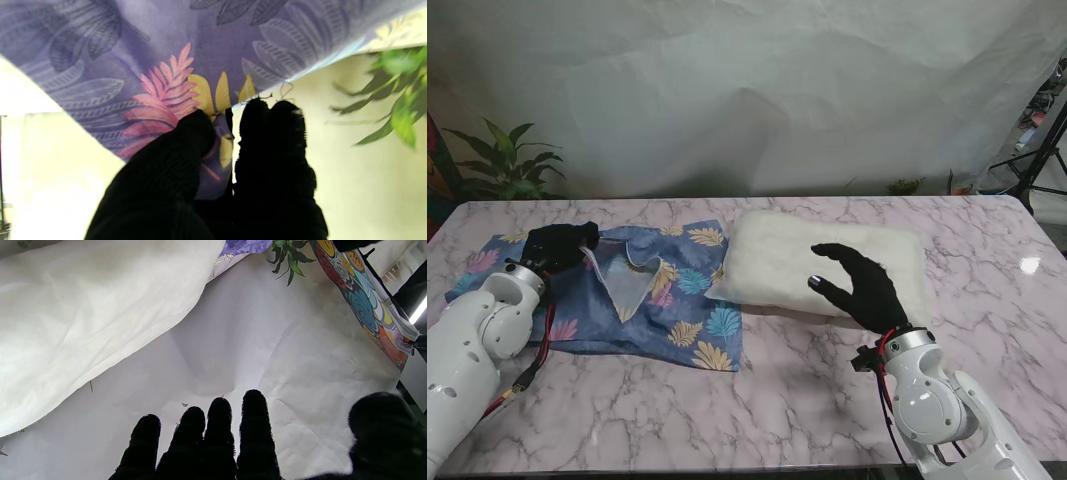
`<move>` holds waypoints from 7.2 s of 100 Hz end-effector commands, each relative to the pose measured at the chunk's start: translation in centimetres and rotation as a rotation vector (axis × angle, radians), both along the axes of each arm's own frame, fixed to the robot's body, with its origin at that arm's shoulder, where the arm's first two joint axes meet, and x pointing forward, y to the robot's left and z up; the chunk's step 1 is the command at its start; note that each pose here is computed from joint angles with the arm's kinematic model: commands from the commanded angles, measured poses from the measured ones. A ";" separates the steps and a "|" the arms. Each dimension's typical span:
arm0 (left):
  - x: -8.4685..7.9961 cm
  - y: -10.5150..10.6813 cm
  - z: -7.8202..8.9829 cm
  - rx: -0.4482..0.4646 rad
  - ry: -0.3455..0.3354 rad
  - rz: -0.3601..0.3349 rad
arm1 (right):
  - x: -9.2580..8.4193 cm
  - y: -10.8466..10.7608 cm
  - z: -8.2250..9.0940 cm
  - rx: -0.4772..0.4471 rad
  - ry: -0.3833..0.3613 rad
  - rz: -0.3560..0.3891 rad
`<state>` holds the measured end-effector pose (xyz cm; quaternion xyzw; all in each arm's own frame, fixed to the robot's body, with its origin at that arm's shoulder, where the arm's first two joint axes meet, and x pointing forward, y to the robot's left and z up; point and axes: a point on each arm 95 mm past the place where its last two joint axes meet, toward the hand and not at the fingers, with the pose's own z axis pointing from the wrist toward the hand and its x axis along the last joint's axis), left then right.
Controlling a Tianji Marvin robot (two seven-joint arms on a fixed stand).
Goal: Put a pillowcase on a pillow
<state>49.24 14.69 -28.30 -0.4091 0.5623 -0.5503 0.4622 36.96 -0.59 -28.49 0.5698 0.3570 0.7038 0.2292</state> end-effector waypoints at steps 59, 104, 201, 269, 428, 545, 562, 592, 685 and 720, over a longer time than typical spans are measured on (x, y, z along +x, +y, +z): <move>-2.4 -2.9 6.0 -0.081 -0.073 -0.176 | 0.9 -0.4 -0.4 -0.121 0.007 -0.036; -1.5 -9.3 5.8 -0.229 -0.125 -0.289 | 3.8 -2.6 1.0 -0.431 0.060 0.039; -0.8 -9.6 6.3 -0.070 0.123 -0.410 | 13.8 -0.1 -6.7 -0.821 0.268 0.140; -1.3 -7.5 2.6 -0.134 0.201 -0.352 | 14.2 -3.3 -9.6 -0.968 0.218 -0.052; -1.0 -8.1 2.3 -0.195 0.149 -0.308 | 13.0 -6.4 -9.2 -0.754 0.300 -0.257; -0.2 -10.2 3.6 -0.267 0.103 -0.388 | 11.4 -2.0 1.1 -0.481 -0.021 -0.055; -0.4 -10.5 3.8 -0.259 0.102 -0.418 | 12.7 -2.0 1.9 -0.492 0.029 0.095; -1.5 -11.7 2.9 -0.253 0.130 -0.512 | 15.5 0.0 1.6 -0.500 0.048 0.238; -3.4 -13.5 2.0 -0.260 0.179 -0.615 | 21.3 5.3 1.0 -0.376 0.115 0.041; -3.2 -13.6 2.4 -0.230 0.202 -0.576 | 21.7 7.5 0.3 -0.279 0.168 -0.060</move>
